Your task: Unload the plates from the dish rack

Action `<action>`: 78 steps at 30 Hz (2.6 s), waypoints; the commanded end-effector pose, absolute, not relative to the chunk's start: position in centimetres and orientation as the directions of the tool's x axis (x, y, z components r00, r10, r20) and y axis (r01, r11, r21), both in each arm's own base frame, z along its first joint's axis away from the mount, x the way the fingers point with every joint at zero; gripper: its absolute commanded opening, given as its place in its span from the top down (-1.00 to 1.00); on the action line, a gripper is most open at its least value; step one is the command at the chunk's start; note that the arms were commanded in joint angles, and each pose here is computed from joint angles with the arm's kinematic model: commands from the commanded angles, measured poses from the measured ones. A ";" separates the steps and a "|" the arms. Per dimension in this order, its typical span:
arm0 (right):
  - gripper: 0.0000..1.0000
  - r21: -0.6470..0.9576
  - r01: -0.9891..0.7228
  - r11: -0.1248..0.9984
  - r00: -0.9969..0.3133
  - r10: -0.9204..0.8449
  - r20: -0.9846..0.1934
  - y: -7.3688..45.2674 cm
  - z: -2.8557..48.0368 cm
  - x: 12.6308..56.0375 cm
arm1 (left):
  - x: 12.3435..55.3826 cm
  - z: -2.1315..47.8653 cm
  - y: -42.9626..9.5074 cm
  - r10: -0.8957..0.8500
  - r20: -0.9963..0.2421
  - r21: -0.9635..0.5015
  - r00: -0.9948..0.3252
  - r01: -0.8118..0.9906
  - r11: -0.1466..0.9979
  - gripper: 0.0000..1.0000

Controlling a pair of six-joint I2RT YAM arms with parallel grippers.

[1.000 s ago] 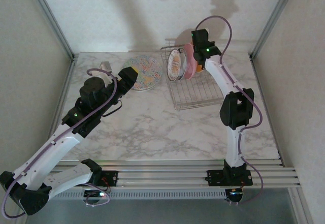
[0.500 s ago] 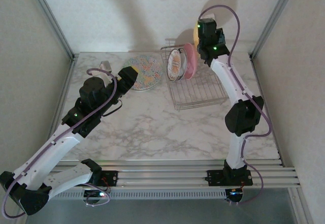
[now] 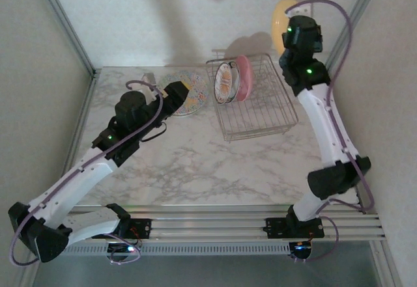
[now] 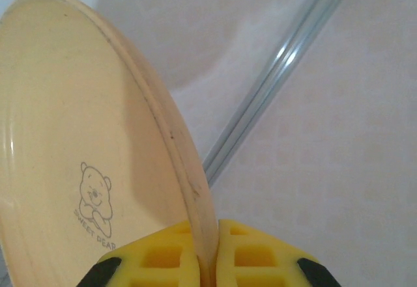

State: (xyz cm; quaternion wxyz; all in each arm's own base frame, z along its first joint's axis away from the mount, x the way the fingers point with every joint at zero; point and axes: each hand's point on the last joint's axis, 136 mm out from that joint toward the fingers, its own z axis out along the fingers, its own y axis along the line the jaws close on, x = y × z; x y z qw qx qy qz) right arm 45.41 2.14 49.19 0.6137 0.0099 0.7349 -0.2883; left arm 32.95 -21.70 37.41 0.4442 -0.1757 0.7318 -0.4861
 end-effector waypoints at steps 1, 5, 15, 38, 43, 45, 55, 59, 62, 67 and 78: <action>1.00 -0.253 0.320 0.913 -0.166 -0.209 -0.964 1.9 50.6 42.3 | 33.2 40.1 -24.1 -0.660 -0.488 -0.871 -0.572 0.273 0.407 -0.55; 1.00 -0.089 0.154 0.984 -0.162 -0.064 -0.985 3.7 49.9 40.0 | 34.5 40.2 -26.7 -0.619 -0.492 -0.869 -0.613 0.304 0.390 -0.56; 1.00 0.323 -0.166 0.932 -0.317 0.259 -0.912 10.3 47.6 37.6 | 37.0 39.8 -31.1 -0.525 -0.528 -0.843 -0.668 0.333 0.423 -0.57; 1.00 0.435 -0.299 0.850 -0.508 0.244 -0.826 15.2 43.2 36.0 | 39.7 35.9 -31.6 -0.468 -0.548 -0.785 -0.693 0.234 0.573 0.77; 1.00 0.407 -0.347 0.845 -0.506 0.197 -0.840 16.2 43.2 35.6 | 39.4 35.3 -31.0 -0.475 -0.535 -0.785 -0.699 0.203 0.585 1.00; 0.78 0.392 -0.364 0.845 -0.502 0.176 -0.846 16.6 43.3 35.3 | 39.2 35.4 -30.4 -0.488 -0.528 -0.791 -0.695 0.194 0.580 1.00; -0.52 0.292 -0.424 0.857 -0.463 0.072 -0.883 17.8 43.7 33.4 | 36.8 35.8 -25.5 -0.561 -0.461 -0.842 -0.687 0.139 0.521 1.00; -0.54 0.261 -0.461 0.848 -0.455 0.027 -0.890 18.8 43.1 32.3 | 35.0 33.3 -22.2 -0.596 -0.421 -0.844 -0.684 0.054 0.534 1.00; -0.55 0.210 -0.523 0.826 -0.415 -0.032 -0.909 20.2 43.2 30.9 | 33.1 30.4 -19.2 -0.635 -0.377 -0.842 -0.674 -0.036 0.538 1.00; -0.56 0.109 -0.609 0.785 -0.366 -0.157 -0.917 22.4 41.7 28.6 | 29.6 24.1 -15.3 -0.677 -0.301 -0.812 -0.671 -0.192 0.551 1.00; -0.59 0.048 -0.762 0.646 -0.330 -0.324 -0.887 25.3 38.2 24.2 | 24.7 12.3 -12.1 -0.745 -0.154 -0.729 -0.649 -0.434 0.529 1.00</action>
